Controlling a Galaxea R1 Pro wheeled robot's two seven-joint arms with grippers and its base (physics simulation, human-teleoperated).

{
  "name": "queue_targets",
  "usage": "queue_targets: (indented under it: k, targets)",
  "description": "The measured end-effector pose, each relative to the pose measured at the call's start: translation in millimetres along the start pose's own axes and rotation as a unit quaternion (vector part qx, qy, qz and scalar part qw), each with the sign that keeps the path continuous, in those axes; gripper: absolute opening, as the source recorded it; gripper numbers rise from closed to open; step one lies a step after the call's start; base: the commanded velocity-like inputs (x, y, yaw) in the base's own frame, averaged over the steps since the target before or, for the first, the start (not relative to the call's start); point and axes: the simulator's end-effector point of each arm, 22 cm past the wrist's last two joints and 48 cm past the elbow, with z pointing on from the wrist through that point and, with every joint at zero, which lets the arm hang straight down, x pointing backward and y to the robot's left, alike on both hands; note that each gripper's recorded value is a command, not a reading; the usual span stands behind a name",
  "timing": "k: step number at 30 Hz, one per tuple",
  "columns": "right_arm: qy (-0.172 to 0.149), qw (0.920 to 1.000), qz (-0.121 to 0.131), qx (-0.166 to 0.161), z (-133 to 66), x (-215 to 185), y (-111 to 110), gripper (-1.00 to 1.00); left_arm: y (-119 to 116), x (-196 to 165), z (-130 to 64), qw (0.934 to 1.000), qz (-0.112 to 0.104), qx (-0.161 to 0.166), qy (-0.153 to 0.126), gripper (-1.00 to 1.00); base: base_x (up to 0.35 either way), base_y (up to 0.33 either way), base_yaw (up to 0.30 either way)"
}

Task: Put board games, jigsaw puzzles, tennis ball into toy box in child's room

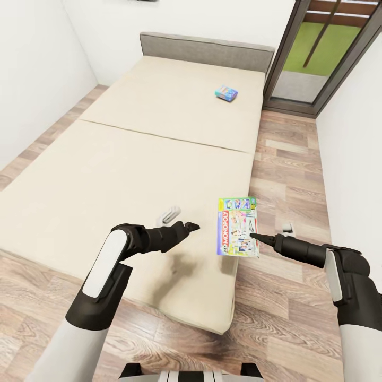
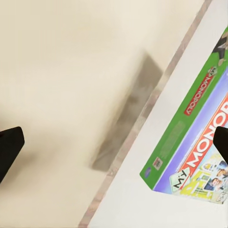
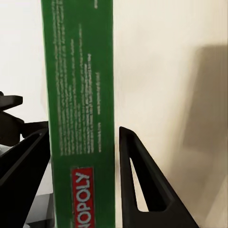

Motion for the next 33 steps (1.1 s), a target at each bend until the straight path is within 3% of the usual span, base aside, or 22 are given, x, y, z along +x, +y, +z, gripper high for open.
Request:
queue_targets:
  k: [33]
  targets:
    - [-0.005,1.0000,-0.003,0.001,-26.5,-24.0,50.9,-1.00,-29.0,-6.6,-43.5,0.9999,-0.004,-0.011,-0.001,1.00,0.000,0.000,0.000]
